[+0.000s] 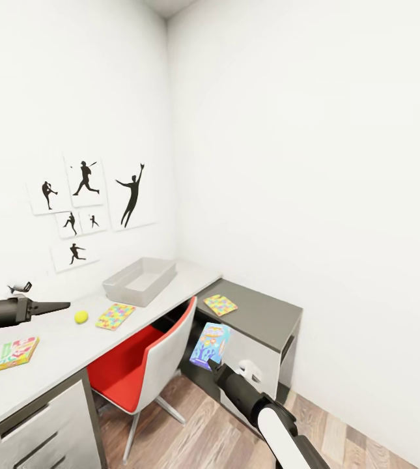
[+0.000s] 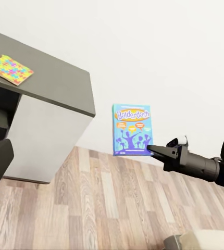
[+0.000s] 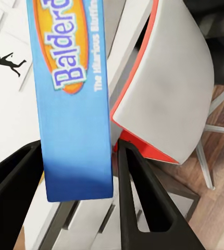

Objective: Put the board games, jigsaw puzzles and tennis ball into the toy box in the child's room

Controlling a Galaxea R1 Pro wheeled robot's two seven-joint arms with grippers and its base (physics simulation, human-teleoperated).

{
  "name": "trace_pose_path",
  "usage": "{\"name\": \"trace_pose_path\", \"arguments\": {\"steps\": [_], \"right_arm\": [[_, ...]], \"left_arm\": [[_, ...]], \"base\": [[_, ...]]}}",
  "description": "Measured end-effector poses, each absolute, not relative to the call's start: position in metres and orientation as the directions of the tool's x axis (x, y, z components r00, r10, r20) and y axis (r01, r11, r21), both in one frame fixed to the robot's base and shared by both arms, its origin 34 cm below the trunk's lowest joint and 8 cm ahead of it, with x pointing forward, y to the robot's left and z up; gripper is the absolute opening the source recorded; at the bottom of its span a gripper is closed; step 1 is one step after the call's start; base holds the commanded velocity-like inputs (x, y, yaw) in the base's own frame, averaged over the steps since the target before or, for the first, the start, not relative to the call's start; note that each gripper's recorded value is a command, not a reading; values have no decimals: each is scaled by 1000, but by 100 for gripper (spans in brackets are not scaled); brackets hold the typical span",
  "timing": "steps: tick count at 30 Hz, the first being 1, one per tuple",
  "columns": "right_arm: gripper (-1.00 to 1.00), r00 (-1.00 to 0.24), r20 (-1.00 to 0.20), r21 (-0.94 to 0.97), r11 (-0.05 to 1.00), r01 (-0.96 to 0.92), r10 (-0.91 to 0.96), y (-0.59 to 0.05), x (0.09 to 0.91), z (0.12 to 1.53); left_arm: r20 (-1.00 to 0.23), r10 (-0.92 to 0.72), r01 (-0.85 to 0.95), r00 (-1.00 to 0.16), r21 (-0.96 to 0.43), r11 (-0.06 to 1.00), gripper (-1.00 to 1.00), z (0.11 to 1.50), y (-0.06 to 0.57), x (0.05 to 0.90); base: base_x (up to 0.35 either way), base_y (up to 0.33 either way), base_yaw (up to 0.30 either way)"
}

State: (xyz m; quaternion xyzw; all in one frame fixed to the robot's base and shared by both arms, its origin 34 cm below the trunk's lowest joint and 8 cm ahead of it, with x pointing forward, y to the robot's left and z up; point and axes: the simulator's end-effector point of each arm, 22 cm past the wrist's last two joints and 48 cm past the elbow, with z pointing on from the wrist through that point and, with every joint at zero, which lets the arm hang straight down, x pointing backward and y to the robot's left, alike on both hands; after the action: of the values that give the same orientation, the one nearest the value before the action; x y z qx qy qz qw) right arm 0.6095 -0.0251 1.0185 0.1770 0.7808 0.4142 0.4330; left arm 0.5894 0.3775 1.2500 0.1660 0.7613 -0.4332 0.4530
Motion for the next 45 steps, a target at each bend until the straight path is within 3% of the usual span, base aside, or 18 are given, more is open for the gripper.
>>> {"name": "trace_pose_path", "arguments": {"steps": [31,40,45], "right_arm": [[-100,-543,-552,802,580,-139,633,-22,611,1054],[-100,-610,-593,711,698,-91,525,-49,609,1085],[-100,-603,-587,712,699,-67,540,-64,614,1095]], "left_arm": [[-836,-138,647,-531,-505,571,100,1250,378,590],[-836,-138,647,-531,-505,572,100,1250,379,590],[-836,-137,646,-531,-504,573,100,1250,379,589]], "base": [[73,6,0],[2,0,0],[133,43,0]]}}
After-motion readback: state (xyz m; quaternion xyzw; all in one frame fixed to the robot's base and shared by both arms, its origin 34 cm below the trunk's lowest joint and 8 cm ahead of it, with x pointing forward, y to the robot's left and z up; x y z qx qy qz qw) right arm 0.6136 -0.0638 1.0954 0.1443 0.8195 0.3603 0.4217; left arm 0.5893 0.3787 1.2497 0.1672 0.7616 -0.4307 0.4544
